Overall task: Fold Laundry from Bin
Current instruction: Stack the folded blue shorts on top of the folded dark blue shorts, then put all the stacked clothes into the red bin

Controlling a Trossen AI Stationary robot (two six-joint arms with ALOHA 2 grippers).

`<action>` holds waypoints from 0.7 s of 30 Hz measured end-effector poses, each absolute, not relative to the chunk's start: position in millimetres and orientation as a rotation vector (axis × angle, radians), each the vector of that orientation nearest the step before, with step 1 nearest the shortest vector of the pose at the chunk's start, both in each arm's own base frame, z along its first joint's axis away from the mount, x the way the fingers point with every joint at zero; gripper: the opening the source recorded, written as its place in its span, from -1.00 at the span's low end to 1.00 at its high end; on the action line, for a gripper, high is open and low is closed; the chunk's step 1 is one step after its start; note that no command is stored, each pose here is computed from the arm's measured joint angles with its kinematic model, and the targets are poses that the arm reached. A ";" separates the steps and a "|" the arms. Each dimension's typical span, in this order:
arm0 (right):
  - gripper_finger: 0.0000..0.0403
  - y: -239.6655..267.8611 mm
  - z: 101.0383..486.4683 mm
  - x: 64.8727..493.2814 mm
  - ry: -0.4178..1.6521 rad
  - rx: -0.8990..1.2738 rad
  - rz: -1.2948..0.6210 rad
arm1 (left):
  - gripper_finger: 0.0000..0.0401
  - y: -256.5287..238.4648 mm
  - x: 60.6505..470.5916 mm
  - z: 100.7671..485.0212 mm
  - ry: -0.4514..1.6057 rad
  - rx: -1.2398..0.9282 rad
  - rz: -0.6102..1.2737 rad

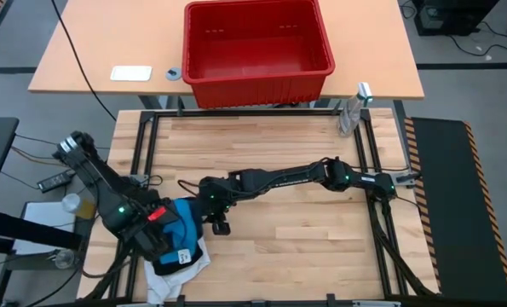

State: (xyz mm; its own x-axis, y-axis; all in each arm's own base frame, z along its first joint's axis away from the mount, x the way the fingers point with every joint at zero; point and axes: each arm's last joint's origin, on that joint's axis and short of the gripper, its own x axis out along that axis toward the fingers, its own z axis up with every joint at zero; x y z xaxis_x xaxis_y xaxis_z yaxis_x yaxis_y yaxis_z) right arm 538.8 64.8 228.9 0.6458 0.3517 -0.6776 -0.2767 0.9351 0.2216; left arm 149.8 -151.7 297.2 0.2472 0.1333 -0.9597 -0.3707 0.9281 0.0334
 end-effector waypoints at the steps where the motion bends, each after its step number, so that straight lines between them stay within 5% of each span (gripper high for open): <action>1: -0.37 64.8 228.2 538.7 0.795 0.102 0.357 | 0.56 -150.7 149.1 300.7 1.264 -0.225 0.341; 14: -0.37 66.4 228.7 539.4 0.782 0.092 0.367 | 0.56 -127.5 128.2 334.0 1.169 -0.327 0.252; 21: -0.37 46.4 267.7 523.2 0.778 0.084 0.333 | 0.48 -113.6 109.1 361.2 0.808 -0.413 0.207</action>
